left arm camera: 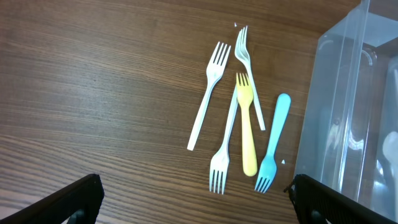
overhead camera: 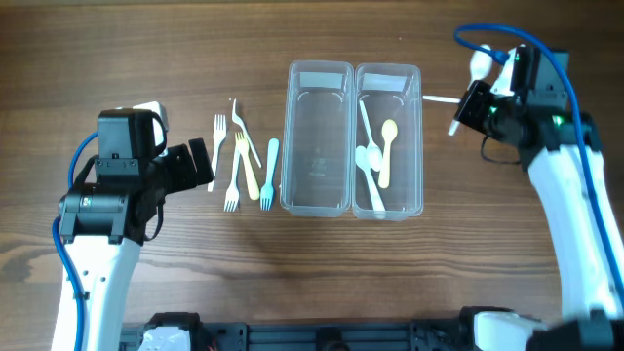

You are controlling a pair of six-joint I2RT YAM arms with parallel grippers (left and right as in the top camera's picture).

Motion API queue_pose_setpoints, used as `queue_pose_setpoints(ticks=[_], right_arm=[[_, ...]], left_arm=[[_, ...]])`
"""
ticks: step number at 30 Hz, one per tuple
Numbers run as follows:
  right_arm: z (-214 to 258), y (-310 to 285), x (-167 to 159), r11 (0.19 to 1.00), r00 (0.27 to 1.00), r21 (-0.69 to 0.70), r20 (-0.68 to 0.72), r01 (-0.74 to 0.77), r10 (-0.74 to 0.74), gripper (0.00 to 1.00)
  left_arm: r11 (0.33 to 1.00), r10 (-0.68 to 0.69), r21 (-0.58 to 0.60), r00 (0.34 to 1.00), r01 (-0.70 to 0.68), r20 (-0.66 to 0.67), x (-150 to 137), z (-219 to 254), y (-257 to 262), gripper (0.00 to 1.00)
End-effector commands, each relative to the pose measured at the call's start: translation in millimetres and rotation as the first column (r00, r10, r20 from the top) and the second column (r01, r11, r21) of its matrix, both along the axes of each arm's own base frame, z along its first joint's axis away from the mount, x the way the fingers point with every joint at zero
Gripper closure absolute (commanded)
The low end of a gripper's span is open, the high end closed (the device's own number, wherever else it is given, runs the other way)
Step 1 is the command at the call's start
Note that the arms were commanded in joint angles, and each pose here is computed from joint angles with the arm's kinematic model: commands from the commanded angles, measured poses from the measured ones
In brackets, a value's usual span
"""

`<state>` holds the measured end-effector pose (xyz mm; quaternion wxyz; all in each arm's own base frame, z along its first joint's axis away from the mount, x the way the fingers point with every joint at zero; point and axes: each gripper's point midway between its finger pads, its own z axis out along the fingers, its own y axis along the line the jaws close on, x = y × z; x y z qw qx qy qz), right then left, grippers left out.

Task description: Pack container

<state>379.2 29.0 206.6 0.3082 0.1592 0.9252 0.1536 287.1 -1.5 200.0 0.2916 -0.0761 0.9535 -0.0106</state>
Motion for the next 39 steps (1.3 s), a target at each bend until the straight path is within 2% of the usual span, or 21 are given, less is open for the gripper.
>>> queue_pose_setpoints(ticks=[1, 5, 9, 10, 12, 15, 17, 19, 21, 24, 27, 29, 31, 33, 39], right_arm=[[10.4, 53.8, -16.1, 0.985, 0.987, 0.055, 0.010, -0.161, 0.161, 0.89], [-43.1, 73.0, -20.7, 0.986, 0.982, -0.066, -0.126, -0.151, 0.142, 0.85], [-114.6, 88.9, -22.2, 0.974, 0.938, -0.082, -0.297, -0.209, 0.177, 0.84], [-123.7, 91.5, -21.3, 0.972, 0.931, -0.078, -0.314, -0.221, 0.186, 0.79], [-119.0, 103.4, -13.2, 0.963, 0.931, -0.034, -0.270, -0.266, 0.247, 0.74], [-62.3, 111.3, 15.4, 0.962, 0.960, -0.023, -0.081, -0.271, 0.268, 0.62], [-28.3, 107.1, 27.7, 0.968, 0.968, -0.023, 0.024, -0.250, 0.251, 0.60], [5.1, 83.3, 41.1, 0.988, 0.982, -0.013, 0.112, -0.155, 0.155, 0.58], [10.4, 51.2, 48.7, 1.000, 0.993, 0.011, 0.116, -0.027, 0.025, 0.59], [-11.6, -14.2, 52.0, 0.979, 0.979, 0.028, 0.031, 0.200, -0.201, 0.59], [-56.4, -61.7, 51.6, 0.946, 0.942, 0.017, -0.097, 0.323, -0.320, 0.60], [-80.9, -75.8, 57.0, 0.940, 0.932, 0.016, -0.139, 0.339, -0.334, 0.59], [-92.6, -77.2, 77.6, 0.967, 0.964, 0.025, -0.090, 0.253, -0.250, 0.55], [-98.5, -76.7, 95.1, 0.974, 0.974, 0.038, -0.041, 0.223, -0.221, 0.55], [-131.1, -80.6, 113.7, 0.944, 0.949, 0.103, -0.063, 0.313, -0.308, 0.57]], left_arm=[[1.000, 0.000, 0.017, 1.000, 0.000, 0.020, 3.2, 7.4, 3.8, 0.00], [1.000, 0.000, 0.017, 1.000, 0.000, 0.020, 3.2, 7.4, 3.8, 0.00], [1.000, 0.000, 0.017, 1.000, 0.000, 0.020, 3.2, 7.4, 3.8, 0.00], [1.000, 0.000, 0.017, 1.000, 0.000, 0.020, 3.2, 7.4, 3.8, 0.00], [1.000, 0.000, 0.017, 1.000, 0.000, 0.020, 3.2, 7.4, 3.8, 0.00], [1.000, 0.000, 0.017, 1.000, 0.000, 0.020, 3.2, 7.4, 3.8, 0.00], [1.000, 0.000, 0.017, 1.000, 0.000, 0.020, 3.2, 7.5, 3.8, 0.00], [1.000, 0.000, 0.017, 1.000, 0.000, 0.020, 3.2, 7.4, 3.8, 0.00], [1.000, 0.000, 0.017, 1.000, 0.000, 0.020, 3.2, 7.4, 3.8, 0.00], [1.000, 0.000, 0.017, 1.000, 0.000, 0.020, 3.2, 7.4, 3.8, 0.00], [1.000, 0.000, 0.017, 1.000, 0.000, 0.020, 3.2, 7.4, 3.8, 0.00], [1.000, 0.000, 0.016, 1.000, 0.000, 0.020, 3.2, 7.4, 3.8, 0.00], [1.000, 0.000, 0.017, 1.000, 0.000, 0.020, 3.2, 7.4, 3.8, 0.00], [1.000, 0.000, 0.017, 1.000, 0.000, 0.020, 3.2, 7.4, 3.8, 0.00], [1.000, 0.000, 0.017, 1.000, 0.000, 0.020, 3.2, 7.4, 3.8, 0.00]])
